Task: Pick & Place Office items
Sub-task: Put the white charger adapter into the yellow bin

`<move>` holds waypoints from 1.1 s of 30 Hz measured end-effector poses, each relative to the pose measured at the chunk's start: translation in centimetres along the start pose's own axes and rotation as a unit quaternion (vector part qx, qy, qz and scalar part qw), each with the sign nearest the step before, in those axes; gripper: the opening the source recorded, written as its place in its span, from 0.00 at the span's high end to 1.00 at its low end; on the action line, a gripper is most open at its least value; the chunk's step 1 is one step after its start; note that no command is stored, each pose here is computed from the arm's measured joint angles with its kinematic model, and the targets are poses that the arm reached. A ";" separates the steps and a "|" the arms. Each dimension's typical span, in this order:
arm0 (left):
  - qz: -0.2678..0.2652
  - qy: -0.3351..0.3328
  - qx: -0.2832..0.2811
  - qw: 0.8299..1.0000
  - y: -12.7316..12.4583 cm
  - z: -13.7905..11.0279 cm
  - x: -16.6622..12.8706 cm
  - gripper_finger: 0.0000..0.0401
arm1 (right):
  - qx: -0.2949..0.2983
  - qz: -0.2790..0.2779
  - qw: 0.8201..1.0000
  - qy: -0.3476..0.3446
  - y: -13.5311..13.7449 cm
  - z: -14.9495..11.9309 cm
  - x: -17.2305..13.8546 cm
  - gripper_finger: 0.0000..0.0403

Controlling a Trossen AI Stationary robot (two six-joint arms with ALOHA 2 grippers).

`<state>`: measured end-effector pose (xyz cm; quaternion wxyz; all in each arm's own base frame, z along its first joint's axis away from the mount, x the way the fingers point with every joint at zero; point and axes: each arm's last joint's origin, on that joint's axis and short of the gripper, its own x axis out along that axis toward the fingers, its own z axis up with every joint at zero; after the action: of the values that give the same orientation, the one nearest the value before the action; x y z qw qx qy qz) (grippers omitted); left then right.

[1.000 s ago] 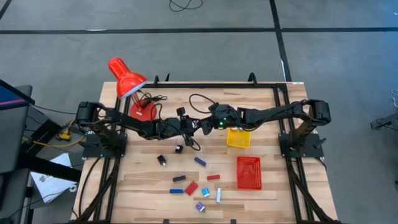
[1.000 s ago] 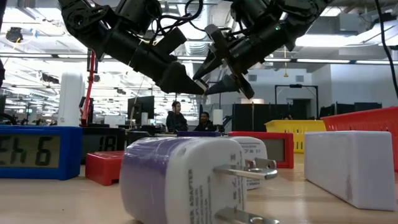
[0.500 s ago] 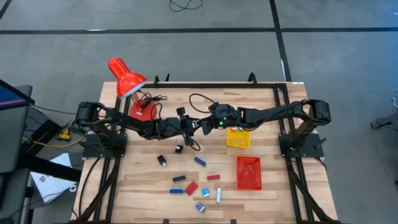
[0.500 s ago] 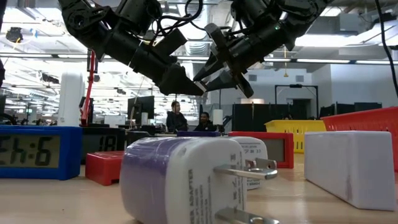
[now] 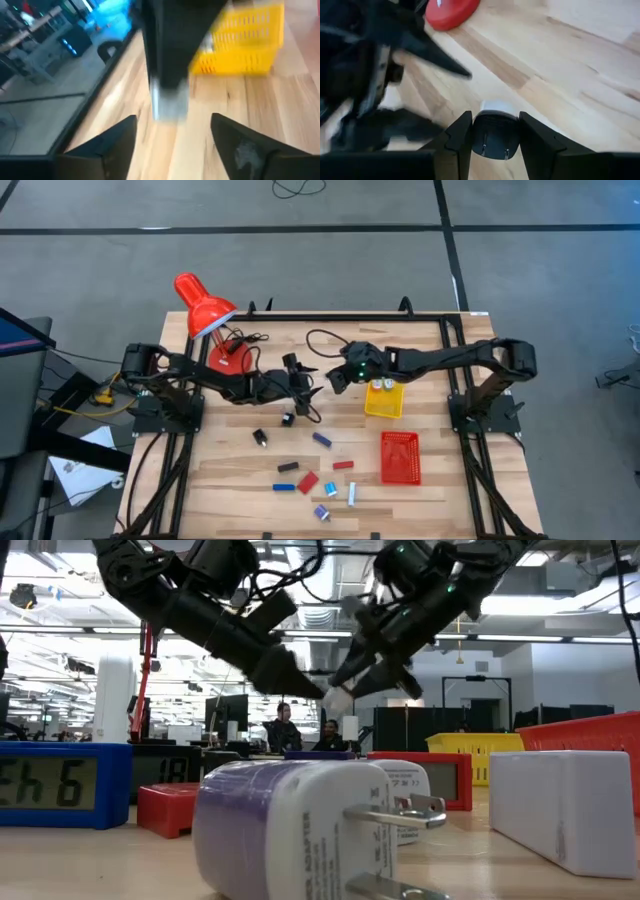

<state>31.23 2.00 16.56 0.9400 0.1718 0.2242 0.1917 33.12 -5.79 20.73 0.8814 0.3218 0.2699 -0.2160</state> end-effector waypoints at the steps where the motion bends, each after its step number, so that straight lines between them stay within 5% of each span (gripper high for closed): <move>1: -0.001 0.006 -0.004 1.000 0.0 -0.3 -0.3 0.34 | -0.004 -0.005 1.000 0.007 0.0 0.1 -0.7 0.70; 8: -0.041 -0.053 -0.117 0.991 1.1 -1.5 -3.9 0.24 | -0.020 -0.051 0.996 0.075 -0.1 -0.5 -7.1 0.70; 14: -0.078 -0.127 -0.141 0.979 1.9 -2.4 -6.9 0.23 | 0.010 -0.109 0.987 0.119 0.4 -2.7 -10.3 0.70; 33: -0.070 -0.151 -0.149 0.975 2.6 -4.0 -9.1 0.24 | 0.028 -0.256 0.946 0.199 -0.3 -7.5 -4.0 0.70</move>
<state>21.03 1.21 17.53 0.9890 0.0404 0.0601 0.1286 27.37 -0.09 18.19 0.7154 0.3031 0.5072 -0.3729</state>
